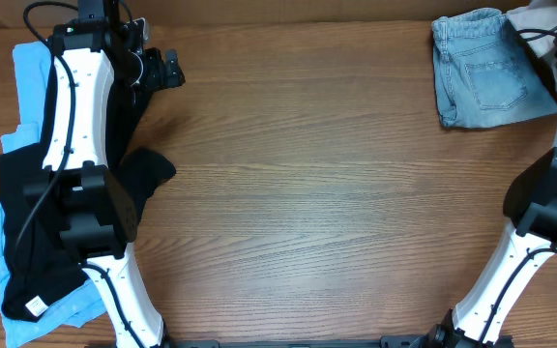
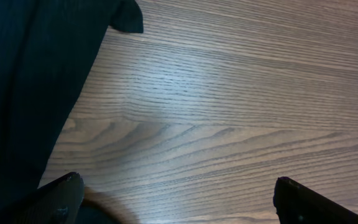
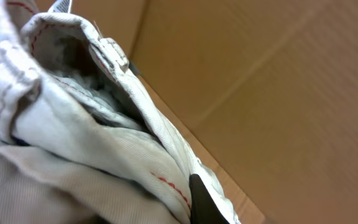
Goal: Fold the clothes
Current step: 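Carry the folded shorts with the right gripper to the top-right corner, then lower the shorts onto the blue jeans and open the right gripper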
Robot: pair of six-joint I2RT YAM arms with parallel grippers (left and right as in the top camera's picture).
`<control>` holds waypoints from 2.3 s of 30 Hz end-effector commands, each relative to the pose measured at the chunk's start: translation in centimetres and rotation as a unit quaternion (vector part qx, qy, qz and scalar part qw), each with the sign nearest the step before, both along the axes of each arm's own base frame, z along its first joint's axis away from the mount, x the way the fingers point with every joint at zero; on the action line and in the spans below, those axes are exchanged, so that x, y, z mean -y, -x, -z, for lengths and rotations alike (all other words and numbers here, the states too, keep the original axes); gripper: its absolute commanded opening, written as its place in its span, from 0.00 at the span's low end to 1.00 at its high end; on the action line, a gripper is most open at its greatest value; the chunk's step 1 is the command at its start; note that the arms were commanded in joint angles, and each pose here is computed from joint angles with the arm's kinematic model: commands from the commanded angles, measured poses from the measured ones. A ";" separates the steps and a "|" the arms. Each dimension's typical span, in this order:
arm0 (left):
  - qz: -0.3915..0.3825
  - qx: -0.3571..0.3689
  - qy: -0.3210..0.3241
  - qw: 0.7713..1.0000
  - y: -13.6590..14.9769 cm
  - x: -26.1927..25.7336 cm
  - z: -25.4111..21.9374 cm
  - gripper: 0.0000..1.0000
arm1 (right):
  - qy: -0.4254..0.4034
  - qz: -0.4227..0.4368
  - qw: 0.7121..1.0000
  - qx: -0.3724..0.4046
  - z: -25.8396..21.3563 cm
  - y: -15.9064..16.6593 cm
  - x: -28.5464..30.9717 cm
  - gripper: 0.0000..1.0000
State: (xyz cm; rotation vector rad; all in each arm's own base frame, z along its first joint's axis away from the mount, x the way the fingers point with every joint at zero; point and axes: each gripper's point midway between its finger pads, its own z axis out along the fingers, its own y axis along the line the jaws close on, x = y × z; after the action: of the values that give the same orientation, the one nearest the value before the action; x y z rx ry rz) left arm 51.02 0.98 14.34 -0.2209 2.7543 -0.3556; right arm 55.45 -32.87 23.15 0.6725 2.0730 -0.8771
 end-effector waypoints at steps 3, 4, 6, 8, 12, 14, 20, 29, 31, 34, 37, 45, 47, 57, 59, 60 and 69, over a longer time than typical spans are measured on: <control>-0.002 -0.003 0.000 1.000 0.1 0.3 0.2 1.00 | -0.035 0.019 0.995 0.091 -3.8 0.3 0.1 0.04; -0.002 -0.003 0.000 1.000 0.0 0.3 0.2 1.00 | -0.054 0.003 0.994 0.094 -3.3 -0.2 -0.5 0.04; -0.002 -0.003 0.000 1.000 0.0 0.3 0.2 1.00 | -0.092 -0.020 0.990 0.103 -2.5 -1.0 -2.0 0.04; -0.002 -0.003 0.000 1.000 0.0 0.3 0.2 1.00 | -0.109 -0.035 0.987 0.109 -2.3 -1.8 -3.2 0.04; -0.002 -0.003 0.000 1.000 0.0 0.3 0.2 1.00 | -0.112 -0.063 0.985 0.113 -2.5 -3.3 -5.8 0.04; -0.002 -0.003 0.000 1.000 0.0 0.3 0.2 1.00 | -0.112 -0.072 0.984 0.115 -2.6 -3.8 -6.8 0.04; -0.001 -0.003 -0.001 1.000 0.0 0.3 0.2 1.00 | -0.113 -0.093 0.983 0.115 -2.7 -4.9 -9.4 0.04; -0.002 0.002 -0.001 1.000 -0.1 0.3 0.2 1.00 | -0.136 -0.124 0.981 0.057 0.1 -5.4 -14.5 0.04; -0.001 0.002 -0.001 1.000 -0.1 0.3 0.2 1.00 | -0.146 -0.130 0.980 0.037 1.2 -5.3 -15.5 0.04; 0.000 0.003 -0.002 1.000 -0.2 0.3 0.1 1.00 | -0.184 -0.155 0.970 -0.015 4.0 -4.6 -18.1 0.12; 0.000 0.005 -0.002 1.000 -0.3 0.3 0.1 1.00 | -0.248 -0.190 0.947 -0.074 7.4 -3.3 -21.4 0.43; 0.000 0.005 -0.002 1.000 -0.3 0.3 0.1 1.00 | -0.338 -0.244 0.899 -0.137 8.3 -0.4 -27.5 0.80; 0.000 0.005 -0.002 1.000 -0.3 0.3 0.1 1.00 | -0.344 -0.260 0.895 -0.117 5.9 -0.3 -28.1 0.77; 0.000 0.010 -0.003 1.000 -0.5 0.2 0.0 1.00 | -0.310 -0.228 0.923 0.024 -1.2 -2.5 -21.0 0.66; 0.000 0.015 -0.003 1.000 -0.7 0.2 -0.1 1.00 | -0.307 -0.217 0.926 0.032 0.3 -3.3 -19.2 0.66; 0.000 0.016 -0.003 1.000 -0.8 0.2 -0.1 1.00 | -0.305 -0.213 0.927 0.036 1.1 -3.7 -18.4 0.67; 0.000 0.020 -0.003 1.000 -1.0 0.2 -0.2 1.00 | -0.316 -0.207 0.924 0.056 8.7 -7.6 -15.5 0.77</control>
State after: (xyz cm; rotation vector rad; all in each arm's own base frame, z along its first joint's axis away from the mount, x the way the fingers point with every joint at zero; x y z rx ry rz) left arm 52.01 1.08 14.74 -0.2098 2.7112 -0.3500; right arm 62.18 -18.86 19.86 0.5538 2.1889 0.0285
